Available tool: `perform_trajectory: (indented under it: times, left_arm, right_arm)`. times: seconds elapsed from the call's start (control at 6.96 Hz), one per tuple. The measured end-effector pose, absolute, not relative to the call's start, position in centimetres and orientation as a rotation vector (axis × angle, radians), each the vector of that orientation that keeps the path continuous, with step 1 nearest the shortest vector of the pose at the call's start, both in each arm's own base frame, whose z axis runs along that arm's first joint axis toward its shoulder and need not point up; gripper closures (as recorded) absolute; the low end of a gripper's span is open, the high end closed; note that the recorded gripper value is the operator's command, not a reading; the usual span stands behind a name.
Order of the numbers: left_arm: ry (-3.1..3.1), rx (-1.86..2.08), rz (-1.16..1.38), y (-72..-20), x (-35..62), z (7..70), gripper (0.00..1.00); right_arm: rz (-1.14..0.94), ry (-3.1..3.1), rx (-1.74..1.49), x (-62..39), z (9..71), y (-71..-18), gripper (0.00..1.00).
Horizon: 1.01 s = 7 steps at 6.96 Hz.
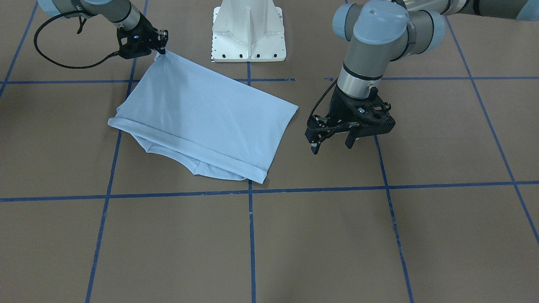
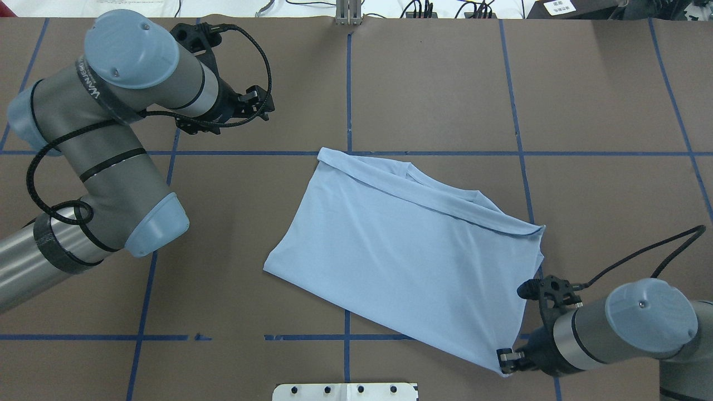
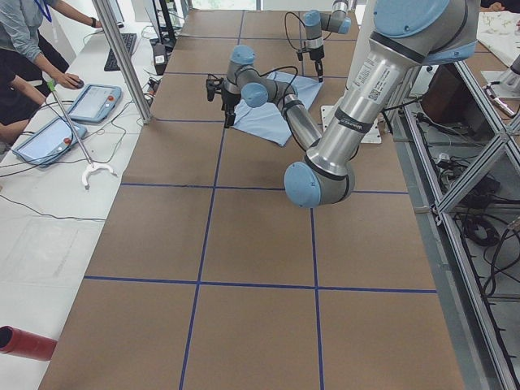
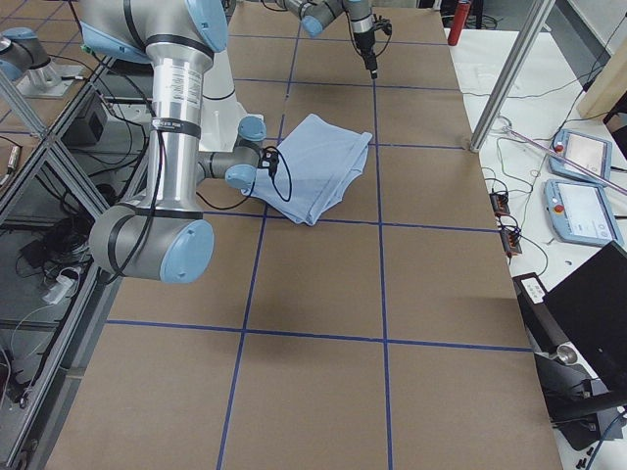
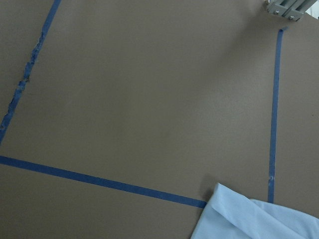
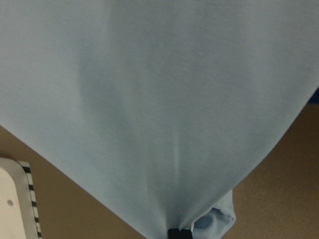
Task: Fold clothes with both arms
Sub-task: 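Grasp the shirt corner with the right gripper and drag it toward the robot, then lift the right gripper off while the left gripper moves to the near corner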
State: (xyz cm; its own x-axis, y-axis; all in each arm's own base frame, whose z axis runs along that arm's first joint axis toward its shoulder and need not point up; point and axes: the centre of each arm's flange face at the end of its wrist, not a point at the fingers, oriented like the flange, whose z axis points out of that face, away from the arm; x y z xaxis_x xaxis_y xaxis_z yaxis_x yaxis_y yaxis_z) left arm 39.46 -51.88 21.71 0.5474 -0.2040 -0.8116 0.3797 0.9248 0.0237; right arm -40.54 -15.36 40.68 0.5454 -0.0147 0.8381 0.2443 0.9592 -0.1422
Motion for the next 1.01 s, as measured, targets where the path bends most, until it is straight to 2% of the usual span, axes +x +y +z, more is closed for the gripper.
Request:
perform_trajectory:
  times: [0.29,0.43,0.72,1.01]
  left_arm:
    - [0.93,0.204,-0.348,-51.7,39.4,21.9,0.0]
    - [0.931,0.201,-0.346,-51.7,39.4,21.9,0.0]
    - [0.944,0.173,-0.339,-51.1,39.8,21.7,0.0]
    - [0.971,0.083,-0.365,-48.4,42.5,21.3,0.0]
  right_arm:
    - [-0.168,-1.004,-0.269,-40.2,39.6,-14.4,0.0]
    - [-0.144,-1.033,-0.25,-39.3,38.4,-15.6,0.0]
    - [-0.033,-1.114,-0.156,-36.9,35.3,-21.0,0.0]
    - [0.077,-1.198,-0.043,-33.8,31.8,-26.7,0.0]
